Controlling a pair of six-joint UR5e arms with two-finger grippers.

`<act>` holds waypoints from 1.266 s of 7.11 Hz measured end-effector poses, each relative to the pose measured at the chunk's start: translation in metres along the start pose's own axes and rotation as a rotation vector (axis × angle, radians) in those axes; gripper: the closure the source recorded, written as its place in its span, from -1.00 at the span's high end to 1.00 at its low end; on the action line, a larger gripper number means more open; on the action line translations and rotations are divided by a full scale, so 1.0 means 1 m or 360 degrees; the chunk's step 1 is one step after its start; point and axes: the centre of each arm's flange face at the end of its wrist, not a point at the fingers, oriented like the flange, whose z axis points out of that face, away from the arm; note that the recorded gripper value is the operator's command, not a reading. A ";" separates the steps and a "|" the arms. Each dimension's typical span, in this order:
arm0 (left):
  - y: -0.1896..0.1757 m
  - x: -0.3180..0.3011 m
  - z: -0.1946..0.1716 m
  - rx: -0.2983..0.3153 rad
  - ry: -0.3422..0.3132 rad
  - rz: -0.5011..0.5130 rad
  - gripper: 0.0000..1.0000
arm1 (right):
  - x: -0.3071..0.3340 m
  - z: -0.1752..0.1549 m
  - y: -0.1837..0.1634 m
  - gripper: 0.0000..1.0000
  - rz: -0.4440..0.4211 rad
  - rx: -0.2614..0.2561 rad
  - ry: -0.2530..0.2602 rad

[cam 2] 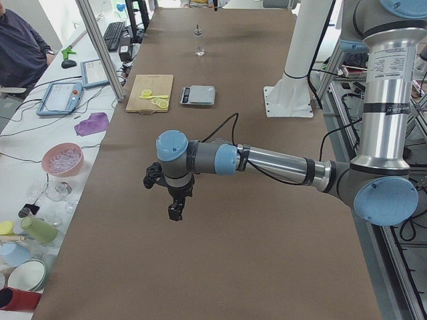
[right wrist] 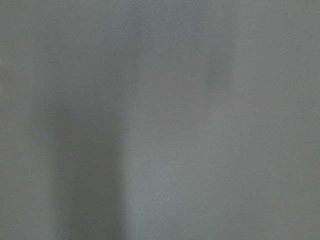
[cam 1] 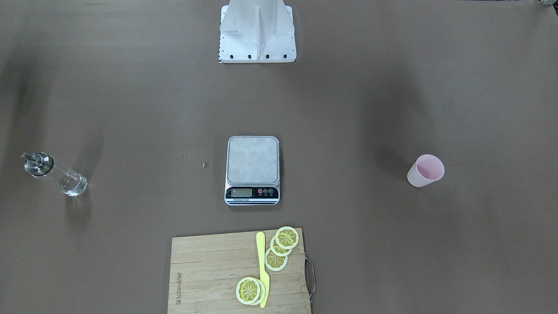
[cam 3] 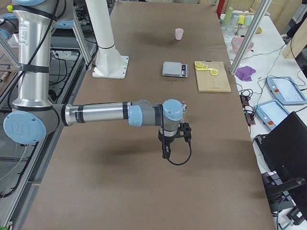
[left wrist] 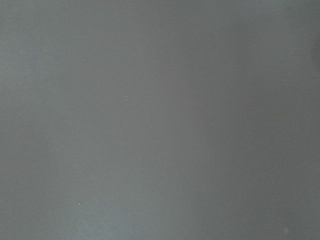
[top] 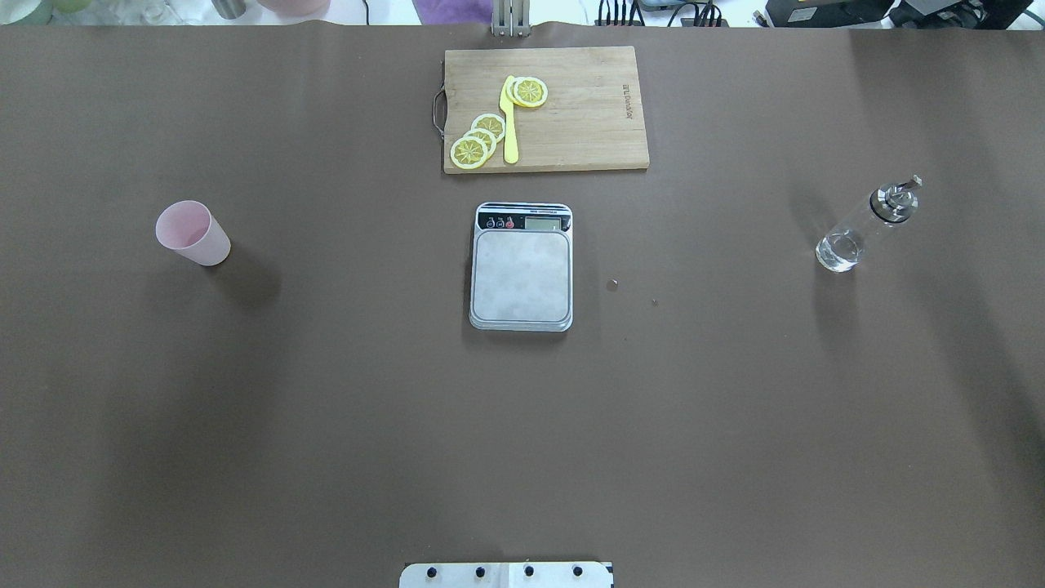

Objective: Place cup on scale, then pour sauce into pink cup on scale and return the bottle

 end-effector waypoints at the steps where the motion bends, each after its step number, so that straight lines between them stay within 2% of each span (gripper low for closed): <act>1: -0.001 0.002 -0.001 0.0002 -0.0001 0.0005 0.97 | 0.000 0.000 0.000 1.00 0.0000 -0.0001 0.0000; 5: -0.005 0.007 -0.006 0.0021 -0.0008 0.0030 0.97 | -0.008 -0.008 -0.009 1.00 -0.0040 0.0033 -0.0002; 7: -0.014 0.014 -0.015 0.0078 -0.0013 0.0078 0.97 | -0.020 -0.021 -0.023 1.00 -0.0122 0.0134 -0.0005; 8: -0.023 0.020 -0.023 0.0163 -0.0027 0.0151 0.97 | -0.025 -0.027 -0.029 1.00 -0.0180 0.0203 -0.0005; 9: -0.034 0.023 -0.030 0.0299 -0.0052 0.0262 0.97 | -0.028 -0.030 -0.034 1.00 -0.0219 0.0255 -0.0010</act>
